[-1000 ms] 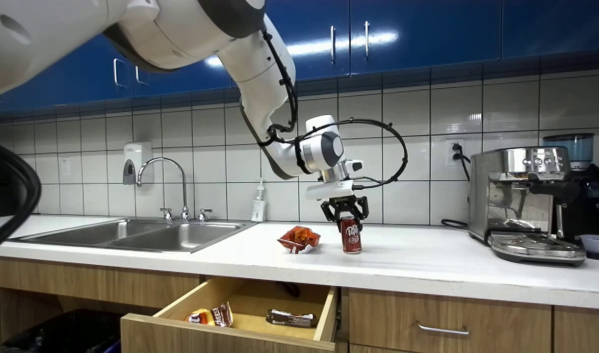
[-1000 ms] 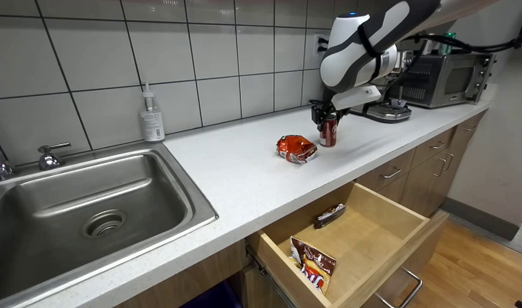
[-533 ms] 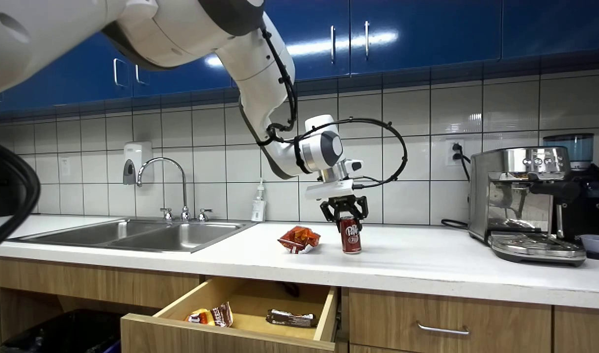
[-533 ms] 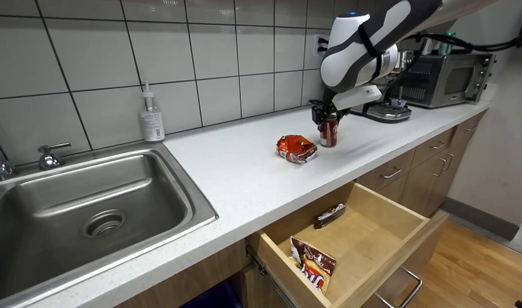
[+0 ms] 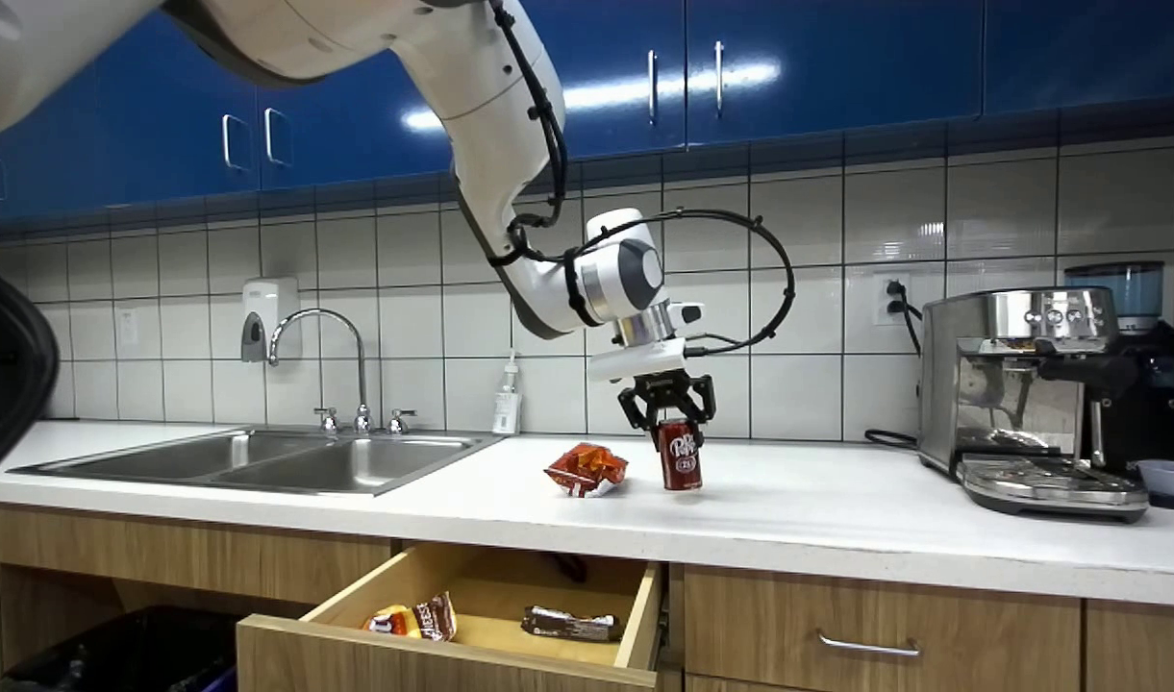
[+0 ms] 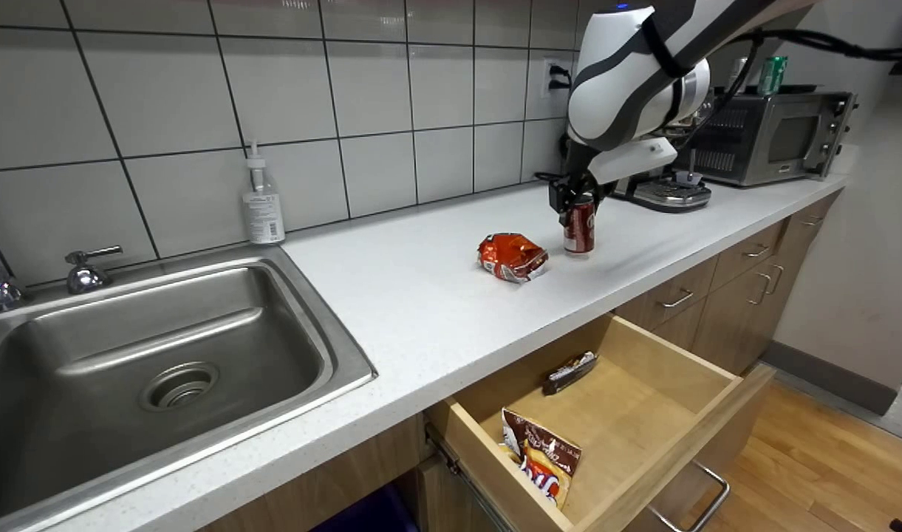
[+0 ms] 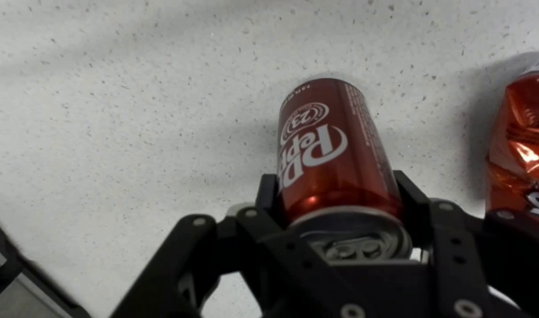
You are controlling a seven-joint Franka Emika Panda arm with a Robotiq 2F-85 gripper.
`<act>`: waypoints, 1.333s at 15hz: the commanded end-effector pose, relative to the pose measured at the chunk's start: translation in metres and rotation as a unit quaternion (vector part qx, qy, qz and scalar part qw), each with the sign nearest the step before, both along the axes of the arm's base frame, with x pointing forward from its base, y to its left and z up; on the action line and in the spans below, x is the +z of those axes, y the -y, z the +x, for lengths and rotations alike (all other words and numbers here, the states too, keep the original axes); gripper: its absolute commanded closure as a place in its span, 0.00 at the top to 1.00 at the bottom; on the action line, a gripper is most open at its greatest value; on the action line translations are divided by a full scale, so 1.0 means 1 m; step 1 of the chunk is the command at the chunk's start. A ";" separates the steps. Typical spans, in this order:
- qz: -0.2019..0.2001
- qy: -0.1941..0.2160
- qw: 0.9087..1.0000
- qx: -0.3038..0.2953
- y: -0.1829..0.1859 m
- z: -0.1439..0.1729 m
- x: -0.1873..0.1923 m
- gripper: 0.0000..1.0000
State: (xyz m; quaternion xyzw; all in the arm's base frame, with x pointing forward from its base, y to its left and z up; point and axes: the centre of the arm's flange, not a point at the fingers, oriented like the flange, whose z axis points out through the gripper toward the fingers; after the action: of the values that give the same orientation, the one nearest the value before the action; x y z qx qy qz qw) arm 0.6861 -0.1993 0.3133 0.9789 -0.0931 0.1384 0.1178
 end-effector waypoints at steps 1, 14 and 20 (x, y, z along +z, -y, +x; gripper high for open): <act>-0.005 -0.002 1.000 0.025 -0.017 -0.047 0.024 0.39; -0.011 0.003 0.996 0.088 -0.101 -0.144 0.025 0.39; -0.017 -0.007 0.992 0.128 -0.134 -0.161 0.003 0.39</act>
State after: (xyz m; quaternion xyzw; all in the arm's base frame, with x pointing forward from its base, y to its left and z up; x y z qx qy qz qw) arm 0.5425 -0.0830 0.3151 0.9838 0.0245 0.1369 0.1128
